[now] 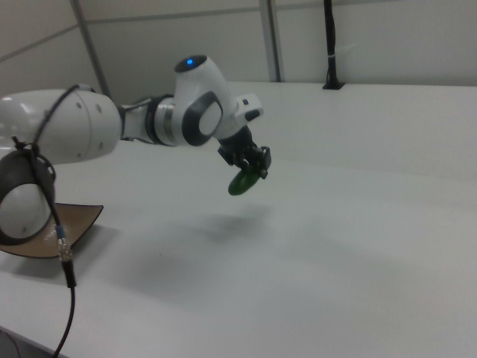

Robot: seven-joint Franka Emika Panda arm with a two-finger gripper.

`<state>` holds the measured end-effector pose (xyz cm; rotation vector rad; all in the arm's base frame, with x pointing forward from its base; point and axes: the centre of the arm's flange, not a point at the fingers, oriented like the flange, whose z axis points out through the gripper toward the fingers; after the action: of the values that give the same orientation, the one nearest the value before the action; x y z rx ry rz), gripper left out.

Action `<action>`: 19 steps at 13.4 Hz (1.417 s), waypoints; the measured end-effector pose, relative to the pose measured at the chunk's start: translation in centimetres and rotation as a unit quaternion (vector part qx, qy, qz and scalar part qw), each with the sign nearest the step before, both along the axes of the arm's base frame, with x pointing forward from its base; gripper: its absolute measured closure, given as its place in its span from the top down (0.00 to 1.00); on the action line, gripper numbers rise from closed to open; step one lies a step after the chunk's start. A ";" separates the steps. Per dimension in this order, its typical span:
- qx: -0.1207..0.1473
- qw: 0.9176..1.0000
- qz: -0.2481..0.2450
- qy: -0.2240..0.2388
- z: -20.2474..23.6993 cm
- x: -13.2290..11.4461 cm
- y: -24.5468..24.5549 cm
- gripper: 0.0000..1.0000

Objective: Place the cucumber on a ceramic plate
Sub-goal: 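Lift the held cucumber up off the table, then carry the cucumber over to the square brown plate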

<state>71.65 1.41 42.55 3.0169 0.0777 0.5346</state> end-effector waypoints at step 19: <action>0.056 0.981 0.101 0.158 14.4 -17.1 16.3 0.45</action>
<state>54.52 17.75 57.00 3.1958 0.3894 0.0675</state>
